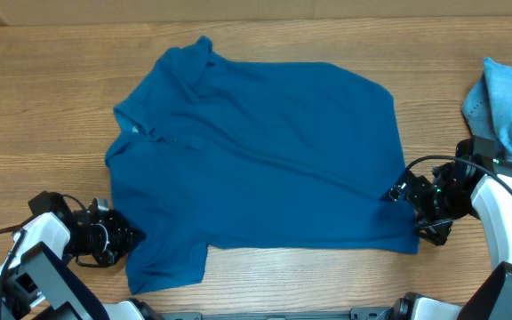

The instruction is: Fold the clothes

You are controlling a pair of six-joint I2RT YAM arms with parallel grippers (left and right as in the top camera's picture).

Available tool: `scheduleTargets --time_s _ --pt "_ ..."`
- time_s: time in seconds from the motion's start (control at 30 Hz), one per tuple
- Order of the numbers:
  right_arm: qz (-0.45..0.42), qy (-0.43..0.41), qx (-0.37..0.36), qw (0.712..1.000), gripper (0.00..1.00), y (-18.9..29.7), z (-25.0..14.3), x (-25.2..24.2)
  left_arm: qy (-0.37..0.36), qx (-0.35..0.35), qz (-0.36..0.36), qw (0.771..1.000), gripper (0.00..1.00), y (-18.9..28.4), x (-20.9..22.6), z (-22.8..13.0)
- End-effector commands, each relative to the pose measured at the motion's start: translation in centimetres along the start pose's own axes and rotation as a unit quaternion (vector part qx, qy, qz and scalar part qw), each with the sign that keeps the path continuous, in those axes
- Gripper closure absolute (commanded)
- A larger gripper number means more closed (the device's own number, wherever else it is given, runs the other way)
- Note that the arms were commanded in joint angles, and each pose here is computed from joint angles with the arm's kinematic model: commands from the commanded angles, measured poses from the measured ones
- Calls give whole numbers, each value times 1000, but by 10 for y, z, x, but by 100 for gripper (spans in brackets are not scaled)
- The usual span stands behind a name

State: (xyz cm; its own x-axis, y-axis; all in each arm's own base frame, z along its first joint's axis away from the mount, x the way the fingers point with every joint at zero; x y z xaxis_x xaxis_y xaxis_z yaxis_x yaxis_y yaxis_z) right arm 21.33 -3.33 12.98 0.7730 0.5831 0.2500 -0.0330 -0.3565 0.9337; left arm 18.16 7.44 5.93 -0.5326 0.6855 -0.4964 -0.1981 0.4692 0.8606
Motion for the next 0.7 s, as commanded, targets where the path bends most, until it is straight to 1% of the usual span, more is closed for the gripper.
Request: scheduleTargets --time_s 0.0,0.1,0.17,0.3,0.37,0.4,0.5,0.67 --pt "-13 4 -14 1000 1 1 3 -3 -39 -46 13 998 96 31 -17 13" --pt "-14 4 -16 1000 1 1 4 -3 -61 -87 25 994 96 63 -33 18" --pt "-17 4 -18 1000 1 1 4 -4 -78 -120 36 989 94 86 -44 21" --pt "-27 -1 -17 999 0 1 3 -6 -102 -164 47 980 92 117 -61 24" --pt "-42 -19 -19 999 0 1 2 -10 -107 -166 50 979 91 120 -64 23" --pt "-44 -40 -19 998 0 2 3 -12 -108 -162 51 980 91 119 -65 23" --pt "-40 -65 -17 997 0 2 6 -15 -107 -161 67 979 91 118 -63 22" --pt "-47 -78 17 996 0 -22 5 -24 -104 -161 74 979 90 119 -62 23"
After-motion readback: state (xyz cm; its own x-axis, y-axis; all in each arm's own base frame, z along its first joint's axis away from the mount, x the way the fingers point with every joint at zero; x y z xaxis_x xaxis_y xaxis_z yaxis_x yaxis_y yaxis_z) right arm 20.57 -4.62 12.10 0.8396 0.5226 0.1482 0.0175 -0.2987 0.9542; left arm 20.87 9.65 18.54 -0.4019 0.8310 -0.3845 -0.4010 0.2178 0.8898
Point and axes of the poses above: each gripper's point midway between its finger pads, its own y axis back along the fingers, its own x axis along the line the jaws close on, z = x × y, the point moved 7 cm from there along y, back along the fingers, and after that the axes turned 10 degrees about -y, right-handed, at the moved point
